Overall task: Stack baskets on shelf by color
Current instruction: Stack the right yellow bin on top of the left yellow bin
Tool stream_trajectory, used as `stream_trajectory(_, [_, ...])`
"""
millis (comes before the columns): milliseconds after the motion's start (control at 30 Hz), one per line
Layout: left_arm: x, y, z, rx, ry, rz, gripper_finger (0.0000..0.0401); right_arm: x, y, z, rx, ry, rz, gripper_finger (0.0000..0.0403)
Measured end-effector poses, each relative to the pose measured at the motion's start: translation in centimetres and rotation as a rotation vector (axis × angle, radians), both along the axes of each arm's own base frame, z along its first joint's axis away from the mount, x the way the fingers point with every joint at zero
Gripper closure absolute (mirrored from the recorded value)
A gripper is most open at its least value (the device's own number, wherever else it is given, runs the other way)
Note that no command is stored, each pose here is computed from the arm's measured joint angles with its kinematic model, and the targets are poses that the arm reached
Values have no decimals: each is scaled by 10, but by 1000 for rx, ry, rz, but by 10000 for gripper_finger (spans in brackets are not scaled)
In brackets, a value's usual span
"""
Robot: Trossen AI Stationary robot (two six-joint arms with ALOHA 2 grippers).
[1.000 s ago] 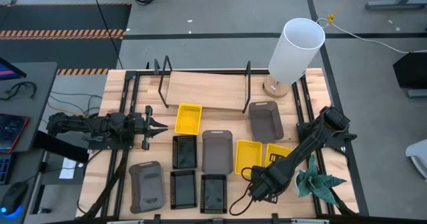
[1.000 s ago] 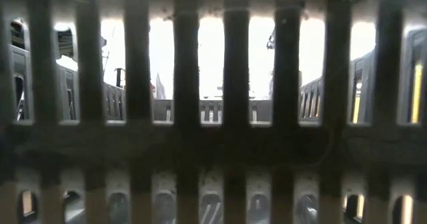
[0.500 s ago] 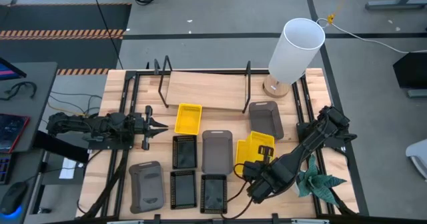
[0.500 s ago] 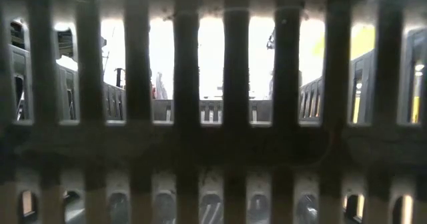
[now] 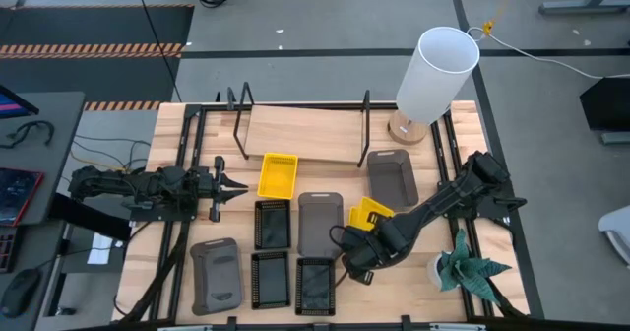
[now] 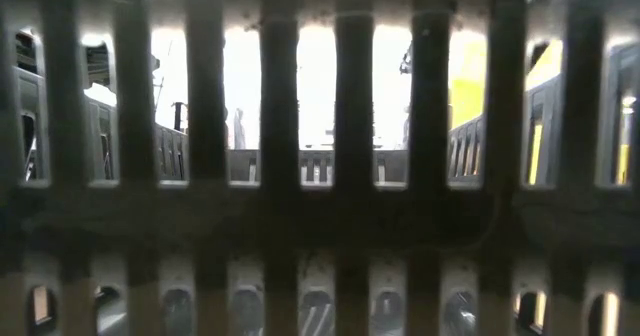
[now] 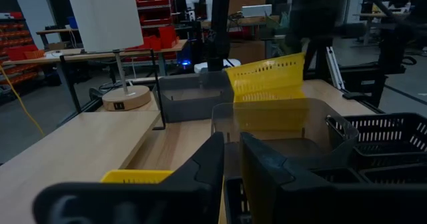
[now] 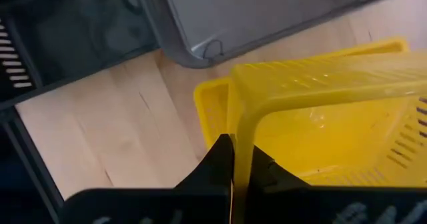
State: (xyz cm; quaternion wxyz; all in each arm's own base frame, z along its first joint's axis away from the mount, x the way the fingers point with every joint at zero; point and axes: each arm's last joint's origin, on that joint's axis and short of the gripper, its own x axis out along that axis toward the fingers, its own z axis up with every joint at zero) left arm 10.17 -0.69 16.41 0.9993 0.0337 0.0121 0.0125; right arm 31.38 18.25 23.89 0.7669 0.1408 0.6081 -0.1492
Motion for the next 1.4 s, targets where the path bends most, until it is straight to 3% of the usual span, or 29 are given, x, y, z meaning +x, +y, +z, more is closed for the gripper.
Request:
stream_trajectory(467, [0, 0, 0, 0, 0, 0, 342, -13, 3, -28, 34, 77, -56, 398])
stream_trajectory(900, [0, 0, 0, 0, 0, 0, 345, -14, 4, -31, 72, 96, -90, 395])
stream_trajectory(1400, [0, 0, 0, 0, 0, 0, 347, -15, 4, -30, 87, 114, -75, 313])
